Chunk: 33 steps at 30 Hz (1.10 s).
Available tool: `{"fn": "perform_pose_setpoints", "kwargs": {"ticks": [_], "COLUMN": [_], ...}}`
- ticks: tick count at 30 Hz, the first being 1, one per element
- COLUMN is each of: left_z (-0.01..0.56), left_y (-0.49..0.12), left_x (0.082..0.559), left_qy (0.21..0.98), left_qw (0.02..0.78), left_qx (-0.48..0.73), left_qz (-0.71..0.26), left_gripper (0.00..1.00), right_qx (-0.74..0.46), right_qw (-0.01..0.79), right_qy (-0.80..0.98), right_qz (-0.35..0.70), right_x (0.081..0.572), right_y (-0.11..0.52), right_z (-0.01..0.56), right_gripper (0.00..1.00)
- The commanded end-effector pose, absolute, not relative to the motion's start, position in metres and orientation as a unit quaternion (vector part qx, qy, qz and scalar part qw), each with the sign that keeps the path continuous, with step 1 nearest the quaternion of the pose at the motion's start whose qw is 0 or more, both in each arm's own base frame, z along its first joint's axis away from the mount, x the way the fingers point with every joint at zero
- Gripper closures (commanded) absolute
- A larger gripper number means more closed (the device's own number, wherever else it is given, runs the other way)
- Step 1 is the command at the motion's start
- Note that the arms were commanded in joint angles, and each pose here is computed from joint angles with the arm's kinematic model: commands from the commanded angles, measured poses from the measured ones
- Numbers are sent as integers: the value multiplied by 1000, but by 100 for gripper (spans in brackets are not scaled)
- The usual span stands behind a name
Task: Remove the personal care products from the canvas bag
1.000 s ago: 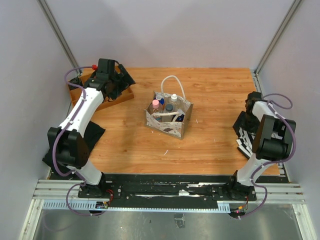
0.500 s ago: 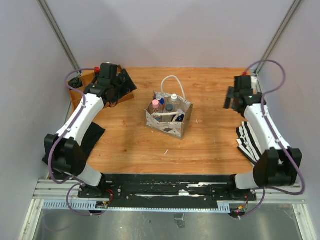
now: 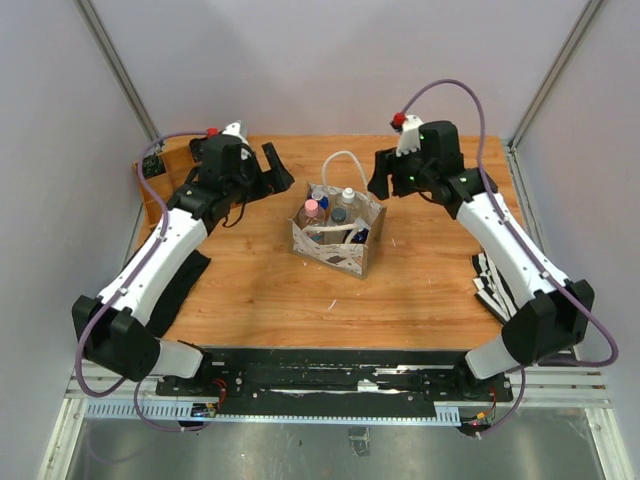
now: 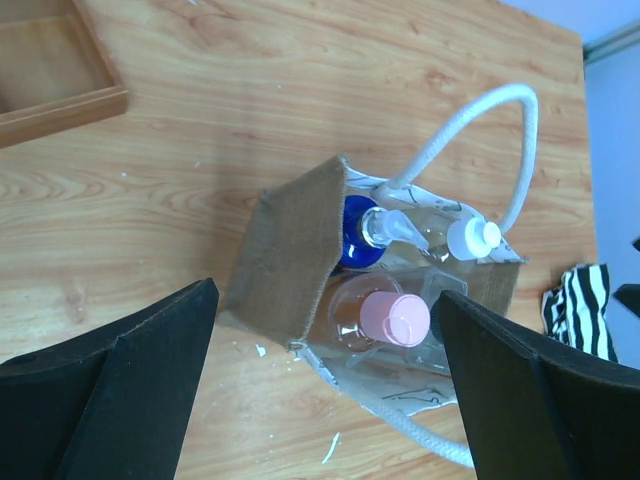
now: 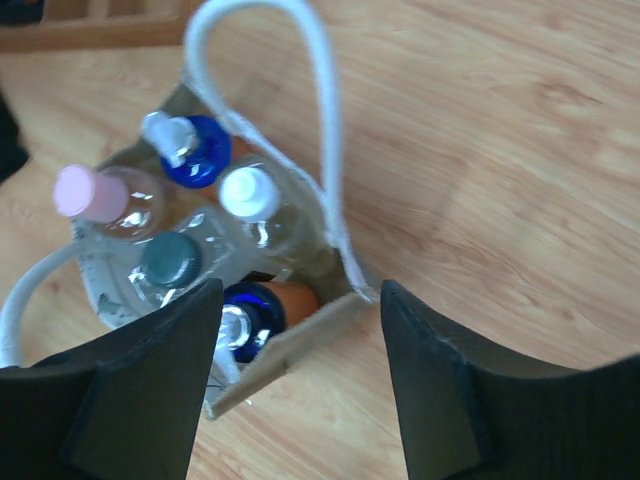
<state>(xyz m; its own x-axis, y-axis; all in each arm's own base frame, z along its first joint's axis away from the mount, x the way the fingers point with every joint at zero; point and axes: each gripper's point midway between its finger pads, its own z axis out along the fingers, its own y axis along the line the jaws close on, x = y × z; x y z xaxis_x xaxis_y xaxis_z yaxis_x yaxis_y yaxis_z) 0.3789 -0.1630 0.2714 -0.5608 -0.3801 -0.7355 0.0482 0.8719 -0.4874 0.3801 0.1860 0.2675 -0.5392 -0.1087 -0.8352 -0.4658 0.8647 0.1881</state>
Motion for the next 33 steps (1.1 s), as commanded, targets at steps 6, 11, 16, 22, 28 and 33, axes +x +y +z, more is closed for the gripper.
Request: {"fn": "perform_pose_setpoints", "kwargs": {"ticks": [6, 11, 16, 22, 28, 33], "left_z": [258, 273, 271, 256, 260, 260], "left_y": [-192, -197, -196, -203, -205, -205], "left_x": [379, 373, 373, 375, 374, 374], "left_qy": [876, 849, 855, 869, 864, 864], "left_qw": [438, 470, 463, 436, 441, 443], "left_qx": [-21, -14, -12, -7, -1, 5], "left_qz": [-203, -240, -233, -235, -243, -241], "left_gripper": [0, 0, 0, 0, 0, 0], "right_qx": [-316, -335, -333, -332, -329, -328], "right_qw": [351, 333, 312, 288, 285, 319], "right_qy": [851, 863, 874, 883, 885, 876], "right_qz": [230, 179, 166, 165, 163, 154], "right_x": [340, 331, 325, 324, 331, 335], "right_y": [254, 249, 241, 242, 247, 249], "right_z": [223, 191, 171, 151, 145, 168], "right_gripper": [36, 36, 42, 48, 66, 83]}}
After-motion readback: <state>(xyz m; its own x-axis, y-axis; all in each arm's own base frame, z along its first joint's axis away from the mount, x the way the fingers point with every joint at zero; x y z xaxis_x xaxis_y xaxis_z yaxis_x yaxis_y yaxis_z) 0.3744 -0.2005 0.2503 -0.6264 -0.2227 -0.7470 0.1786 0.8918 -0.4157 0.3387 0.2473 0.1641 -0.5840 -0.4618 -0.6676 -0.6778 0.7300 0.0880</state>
